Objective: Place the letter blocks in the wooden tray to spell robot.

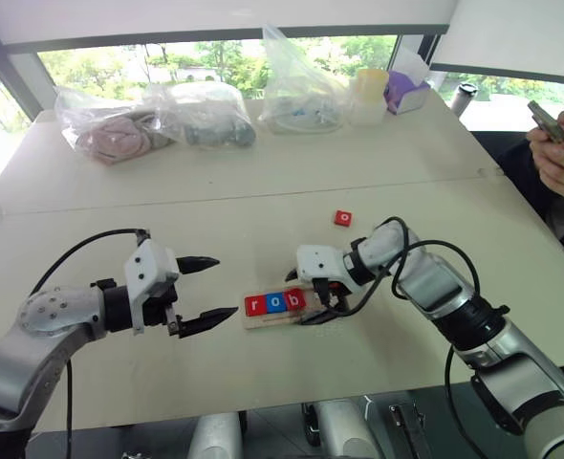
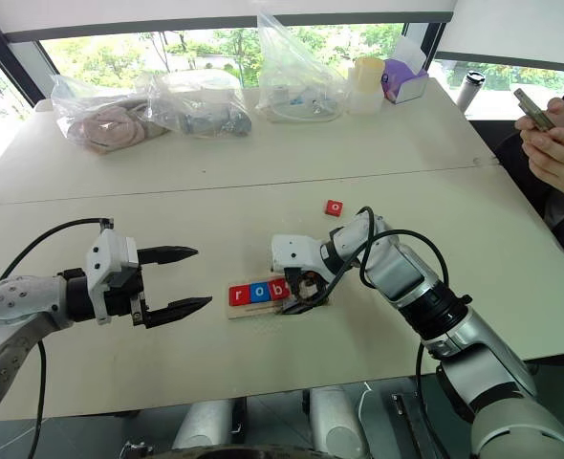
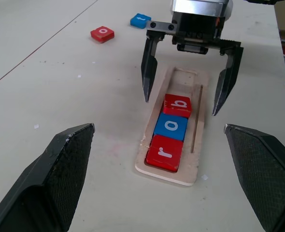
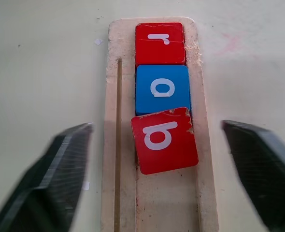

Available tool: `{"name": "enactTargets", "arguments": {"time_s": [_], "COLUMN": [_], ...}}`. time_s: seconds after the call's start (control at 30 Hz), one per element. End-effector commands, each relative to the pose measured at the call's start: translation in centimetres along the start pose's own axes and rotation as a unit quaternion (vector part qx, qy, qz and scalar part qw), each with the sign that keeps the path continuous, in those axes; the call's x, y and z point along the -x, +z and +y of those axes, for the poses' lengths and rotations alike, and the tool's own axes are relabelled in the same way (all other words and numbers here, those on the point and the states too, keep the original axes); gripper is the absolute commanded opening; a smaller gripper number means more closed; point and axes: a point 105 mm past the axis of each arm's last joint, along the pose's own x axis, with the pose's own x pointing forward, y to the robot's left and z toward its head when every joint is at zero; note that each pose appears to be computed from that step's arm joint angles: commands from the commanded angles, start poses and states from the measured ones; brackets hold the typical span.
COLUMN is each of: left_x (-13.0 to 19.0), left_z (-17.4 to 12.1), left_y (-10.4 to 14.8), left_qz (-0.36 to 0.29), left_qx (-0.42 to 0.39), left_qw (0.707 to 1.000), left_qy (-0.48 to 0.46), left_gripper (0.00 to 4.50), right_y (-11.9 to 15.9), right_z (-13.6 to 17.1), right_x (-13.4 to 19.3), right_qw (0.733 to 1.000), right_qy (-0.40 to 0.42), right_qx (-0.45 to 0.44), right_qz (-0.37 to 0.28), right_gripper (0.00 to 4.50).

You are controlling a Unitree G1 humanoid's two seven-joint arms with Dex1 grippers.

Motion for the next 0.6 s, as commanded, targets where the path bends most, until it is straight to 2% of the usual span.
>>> {"name": "enactTargets", "arguments": {"time_s": [0.03, 0.3, 0.6], "left_x": [-0.1, -0.2, 0.4], "left_z": [-0.4, -0.3, 0.1], "left_y": [0.8, 0.8, 0.6], "left_qz": [-0.012, -0.014, -0.005], "left_qx": [-0.017, -0.016, -0.016], "left_qw": [1.000, 1.000, 1.000], "left_qy": [-0.007, -0.007, -0.002], "left_gripper": [4.50, 4.50, 4.50], "right_y": [0.6, 3.0, 3.1], "right_z": [-0.3, -2.0, -2.8], "right_x": [0.5, 1.9, 0.6], "right_qw": [1.000, 0.997, 0.994], "right_qy": [-0.007, -0.058, -0.093], "right_qx": [0.020, -0.003, -0.024], "right_qz": [-0.001, -0.052, -0.056], "right_gripper": [4.45, 4.45, 4.45]}}
